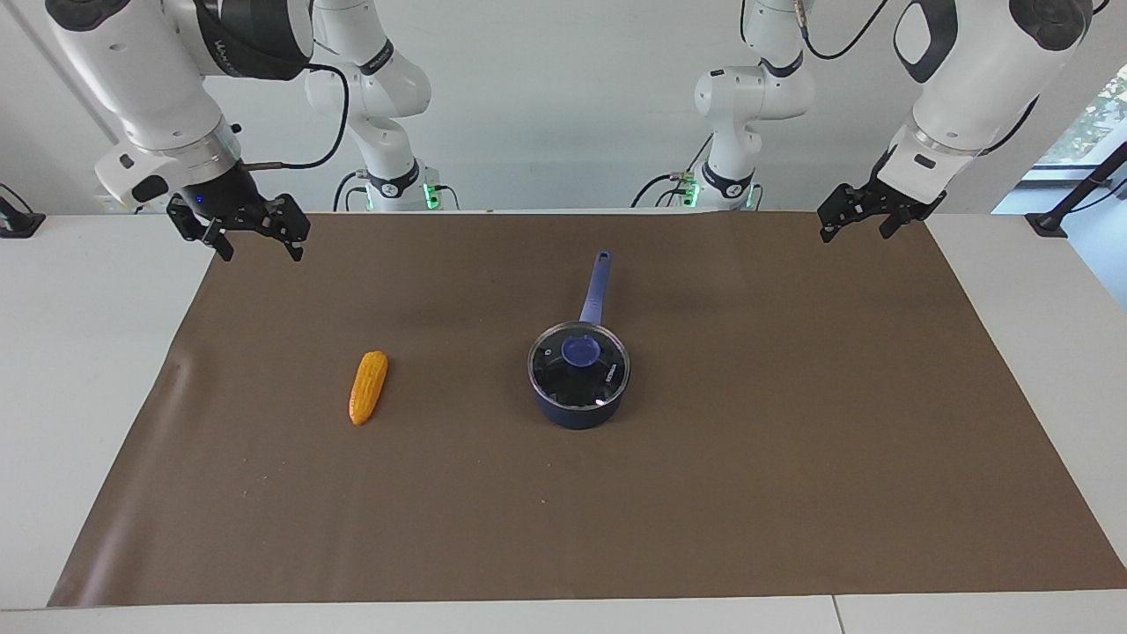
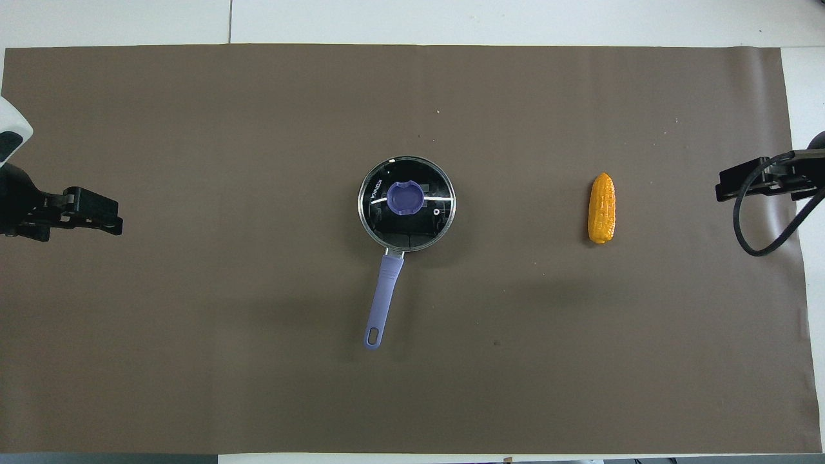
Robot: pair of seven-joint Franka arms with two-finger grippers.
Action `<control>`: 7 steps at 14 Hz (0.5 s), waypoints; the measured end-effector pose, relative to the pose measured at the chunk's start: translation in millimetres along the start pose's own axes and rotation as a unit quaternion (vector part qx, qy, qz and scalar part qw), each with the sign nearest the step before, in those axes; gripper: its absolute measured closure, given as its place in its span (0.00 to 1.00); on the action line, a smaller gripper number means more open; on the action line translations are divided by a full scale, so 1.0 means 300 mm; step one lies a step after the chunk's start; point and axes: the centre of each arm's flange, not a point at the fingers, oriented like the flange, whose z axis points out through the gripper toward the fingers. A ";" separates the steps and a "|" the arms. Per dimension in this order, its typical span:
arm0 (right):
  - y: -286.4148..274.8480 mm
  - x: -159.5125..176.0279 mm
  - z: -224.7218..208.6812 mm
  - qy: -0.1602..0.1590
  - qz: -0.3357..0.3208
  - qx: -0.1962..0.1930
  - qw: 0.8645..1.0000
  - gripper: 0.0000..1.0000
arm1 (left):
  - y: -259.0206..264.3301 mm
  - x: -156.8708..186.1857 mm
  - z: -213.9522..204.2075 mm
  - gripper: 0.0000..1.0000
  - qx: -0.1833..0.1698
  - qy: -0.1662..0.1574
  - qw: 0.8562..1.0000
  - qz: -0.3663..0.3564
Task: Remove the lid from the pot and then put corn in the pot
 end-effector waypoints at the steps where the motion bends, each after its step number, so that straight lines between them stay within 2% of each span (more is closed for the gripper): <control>1: 0.000 0.000 0.000 0.000 0.000 0.000 1.000 0.00 | 0.000 0.000 0.000 0.00 0.000 0.000 1.000 0.000; 5: 0.000 0.000 0.000 0.000 0.000 0.000 1.000 0.00 | 0.001 0.002 -0.001 0.00 0.000 0.002 1.000 0.000; 7: -0.012 0.013 0.000 0.014 -0.004 0.000 1.000 0.00 | 0.006 0.005 -0.002 0.00 -0.001 0.007 1.000 0.002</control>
